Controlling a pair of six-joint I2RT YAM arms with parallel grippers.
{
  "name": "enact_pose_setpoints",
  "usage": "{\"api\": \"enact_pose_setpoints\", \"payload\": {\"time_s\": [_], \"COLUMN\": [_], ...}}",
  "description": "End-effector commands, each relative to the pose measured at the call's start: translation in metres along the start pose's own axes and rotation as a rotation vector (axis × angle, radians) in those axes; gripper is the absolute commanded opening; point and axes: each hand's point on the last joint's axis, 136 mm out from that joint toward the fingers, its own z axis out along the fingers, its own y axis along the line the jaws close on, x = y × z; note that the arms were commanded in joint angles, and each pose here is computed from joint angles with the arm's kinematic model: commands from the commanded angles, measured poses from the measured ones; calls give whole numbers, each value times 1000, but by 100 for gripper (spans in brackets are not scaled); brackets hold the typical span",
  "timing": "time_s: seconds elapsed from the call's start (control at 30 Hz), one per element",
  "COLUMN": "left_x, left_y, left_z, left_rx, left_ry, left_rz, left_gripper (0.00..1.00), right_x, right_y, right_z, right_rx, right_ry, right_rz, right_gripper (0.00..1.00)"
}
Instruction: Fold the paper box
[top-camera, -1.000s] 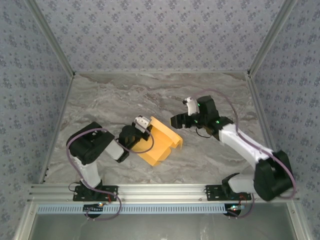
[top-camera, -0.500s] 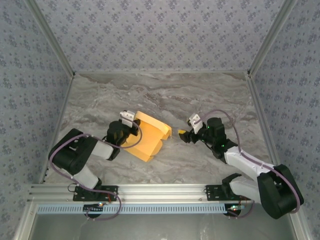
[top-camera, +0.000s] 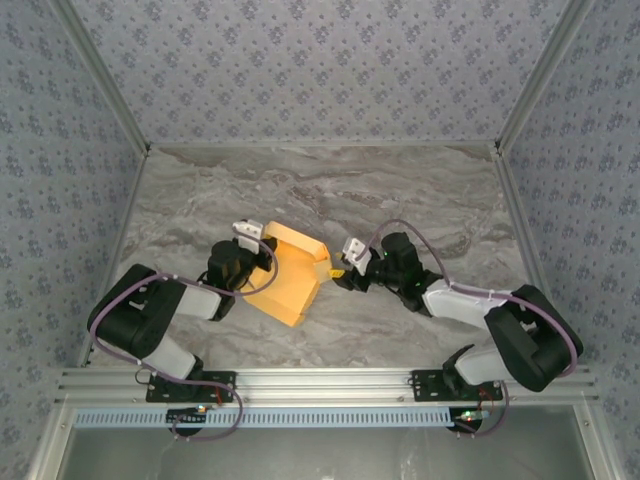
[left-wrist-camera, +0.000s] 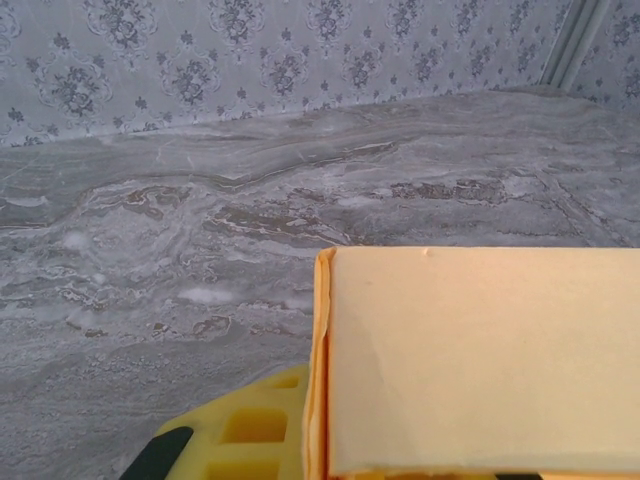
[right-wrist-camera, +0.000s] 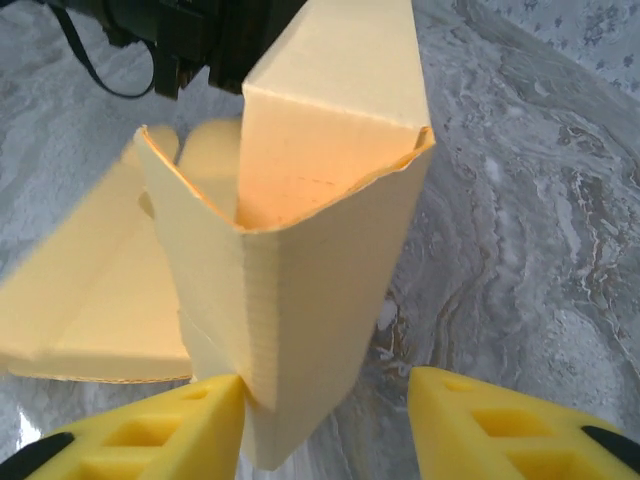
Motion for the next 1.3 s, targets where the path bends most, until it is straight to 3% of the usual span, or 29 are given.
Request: {"api": "enact_pose_setpoints", "payload": {"time_s": [0.0,0.37,0.63,0.73,0.9,1.27], "left_x": [-9,10,25,33,39,49], "left_y": [-9,6,-5,-8,-8,-25], "left_z": [-3,-1,4,3,2,4], "left_rx": [38,-98,-141,-177,-251,-220], "left_ry": [-26,-7,11,13,8,28], "left_rz": [-34,-34,-27,-24,-60,-264], "left_gripper": [0,0,0,0,0,24], "right_x": [-34,-20,-17,-9,5,25], "right_y": [-14,-20,-43,-47,-57,-79], "right_z": [7,28,30,40,49,54], "right_rx": [71,228,347,385,552,753], "right_ry": [-83,-80,-66,-32,-21,23], "right_rz": [-38,54,139,158,169,220], "right_gripper": [48,55,46,33,33,29]}}
